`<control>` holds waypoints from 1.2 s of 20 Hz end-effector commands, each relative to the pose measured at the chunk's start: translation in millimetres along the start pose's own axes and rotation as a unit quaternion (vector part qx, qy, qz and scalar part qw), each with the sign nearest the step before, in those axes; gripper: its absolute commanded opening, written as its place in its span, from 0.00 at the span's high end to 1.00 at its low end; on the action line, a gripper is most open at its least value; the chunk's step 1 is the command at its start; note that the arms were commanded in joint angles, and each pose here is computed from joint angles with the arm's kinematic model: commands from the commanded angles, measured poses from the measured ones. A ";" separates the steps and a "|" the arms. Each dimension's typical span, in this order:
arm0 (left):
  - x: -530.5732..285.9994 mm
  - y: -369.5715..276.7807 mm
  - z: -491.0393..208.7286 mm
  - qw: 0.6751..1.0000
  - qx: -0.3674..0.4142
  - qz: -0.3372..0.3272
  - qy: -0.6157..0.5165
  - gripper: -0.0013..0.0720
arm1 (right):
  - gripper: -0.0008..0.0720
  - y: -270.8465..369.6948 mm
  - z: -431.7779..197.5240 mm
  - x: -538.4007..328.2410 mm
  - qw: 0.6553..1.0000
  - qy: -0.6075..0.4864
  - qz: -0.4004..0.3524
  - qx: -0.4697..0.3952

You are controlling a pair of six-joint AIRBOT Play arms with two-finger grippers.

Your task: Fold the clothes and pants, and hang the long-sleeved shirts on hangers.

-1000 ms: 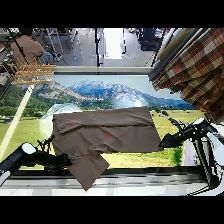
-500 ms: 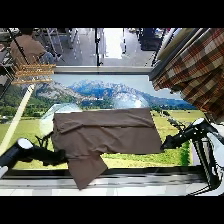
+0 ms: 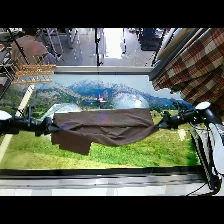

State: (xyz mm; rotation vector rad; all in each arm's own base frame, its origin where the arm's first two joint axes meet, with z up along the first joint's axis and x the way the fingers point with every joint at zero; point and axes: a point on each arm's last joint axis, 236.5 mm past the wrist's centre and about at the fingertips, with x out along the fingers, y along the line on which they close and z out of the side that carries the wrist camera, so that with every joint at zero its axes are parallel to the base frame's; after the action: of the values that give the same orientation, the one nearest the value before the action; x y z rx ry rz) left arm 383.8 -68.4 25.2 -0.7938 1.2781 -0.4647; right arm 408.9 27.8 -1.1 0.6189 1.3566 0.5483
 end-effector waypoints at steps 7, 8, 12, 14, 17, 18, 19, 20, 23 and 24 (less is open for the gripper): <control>15.7 22.5 129.2 0.983 -0.094 -0.148 -0.060 0.98 | 0.98 -25.7 138.6 19.1 0.984 -0.155 -0.019 0.087; 22.0 30.1 130.5 0.982 -0.104 -0.148 -0.058 0.98 | 0.98 -30.2 142.4 29.1 0.984 -0.156 -0.021 0.089; 39.1 51.9 142.4 0.980 -0.126 -0.133 -0.077 0.98 | 0.98 -44.2 158.1 54.3 0.979 -0.178 -0.037 0.091; 39.0 61.5 155.8 0.978 -0.135 -0.119 -0.107 0.98 | 0.98 -53.5 164.6 59.0 0.975 -0.191 -0.042 0.101; 38.6 71.7 174.3 0.973 -0.145 -0.100 -0.149 0.97 | 0.97 -65.5 167.7 64.7 0.973 -0.198 -0.050 0.113; 40.6 72.2 178.5 0.972 -0.144 -0.095 -0.158 0.89 | 0.95 -67.3 167.0 65.1 0.974 -0.196 -0.056 0.098; 42.4 70.2 178.9 0.972 -0.143 -0.095 -0.158 0.67 | 0.70 -65.0 165.1 64.0 0.977 -0.190 -0.059 0.072; 42.1 65.9 176.9 0.972 -0.144 -0.103 -0.153 0.41 | 0.38 -62.8 158.9 59.1 0.982 -0.176 -0.061 0.043; 22.9 50.5 164.7 0.972 -0.138 -0.144 -0.126 0.30 | 0.25 -66.5 137.1 28.7 0.987 -0.142 -0.075 0.016; 13.0 44.1 159.4 0.974 -0.118 -0.151 -0.120 0.30 | 0.25 -70.9 131.3 20.0 0.988 -0.136 -0.075 0.021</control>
State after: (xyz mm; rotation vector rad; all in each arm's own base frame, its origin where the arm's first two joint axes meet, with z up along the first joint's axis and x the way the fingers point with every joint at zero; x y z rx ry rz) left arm 545.7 -8.4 -22.9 -1.2251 1.0069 -0.3715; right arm 564.2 -6.4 -57.4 0.6579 1.0942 0.2658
